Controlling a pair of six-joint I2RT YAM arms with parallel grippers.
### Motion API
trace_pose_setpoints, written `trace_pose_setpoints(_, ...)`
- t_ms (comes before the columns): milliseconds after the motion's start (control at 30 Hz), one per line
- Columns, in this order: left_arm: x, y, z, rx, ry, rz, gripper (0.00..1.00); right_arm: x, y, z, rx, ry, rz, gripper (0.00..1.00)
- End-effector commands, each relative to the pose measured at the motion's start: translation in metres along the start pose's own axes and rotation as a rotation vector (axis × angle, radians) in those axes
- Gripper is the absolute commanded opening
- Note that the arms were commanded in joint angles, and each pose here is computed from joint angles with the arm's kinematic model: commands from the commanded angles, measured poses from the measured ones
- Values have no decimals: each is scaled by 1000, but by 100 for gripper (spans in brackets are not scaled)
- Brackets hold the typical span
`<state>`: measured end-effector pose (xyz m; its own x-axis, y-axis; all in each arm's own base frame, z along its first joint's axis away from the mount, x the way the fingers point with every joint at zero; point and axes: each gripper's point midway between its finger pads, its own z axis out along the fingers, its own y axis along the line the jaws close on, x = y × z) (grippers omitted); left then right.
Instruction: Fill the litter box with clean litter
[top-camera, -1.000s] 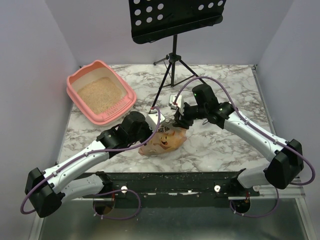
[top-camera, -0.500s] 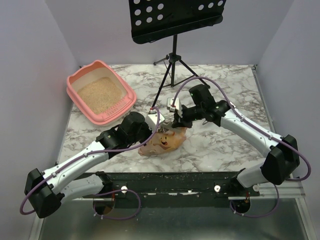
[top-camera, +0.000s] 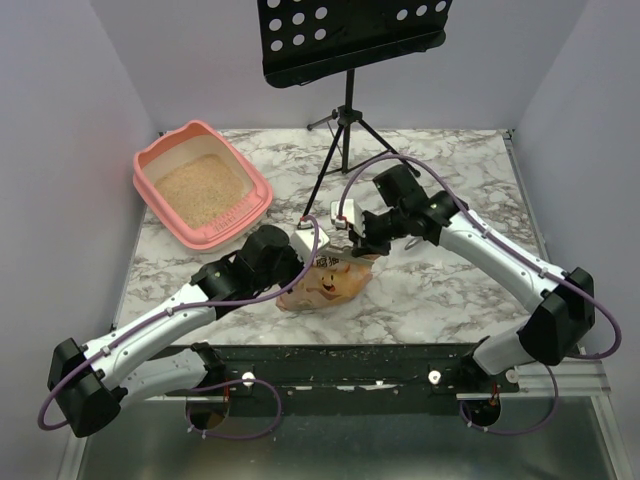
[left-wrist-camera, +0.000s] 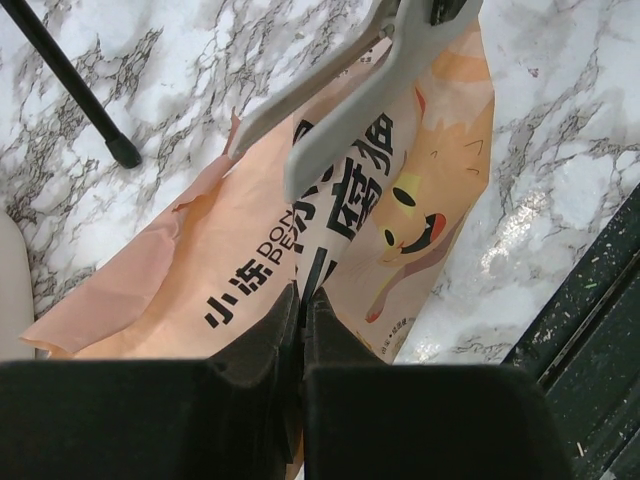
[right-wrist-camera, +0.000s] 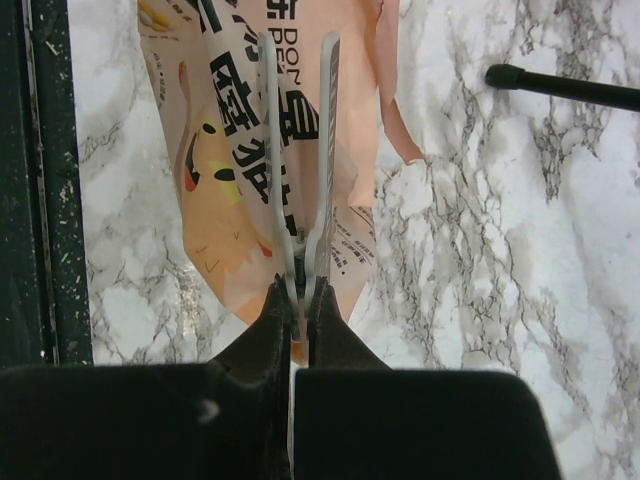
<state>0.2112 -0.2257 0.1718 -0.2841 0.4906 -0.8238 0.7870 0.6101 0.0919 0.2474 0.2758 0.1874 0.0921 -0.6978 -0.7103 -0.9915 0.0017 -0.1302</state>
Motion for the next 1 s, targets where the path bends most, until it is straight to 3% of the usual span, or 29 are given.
trace_pose_setpoints(0,-34,12,-11,-65,-134,7,9,33,19,13,-66,139,36,1)
trace_pose_setpoints(667,-31,12,-9,-73,-128,14,11,59,38,40,-122,171,84,1)
trace_pose_setpoints(700,-31,13,-9,-74,-125,13,11,57,36,40,-115,174,91,2)
trace_pose_setpoints(833,-30,13,-8,-77,-120,14,11,52,27,41,-87,178,106,30)
trace_pose_setpoints(967,-29,14,-7,-81,-116,20,13,36,17,33,-26,122,98,44)
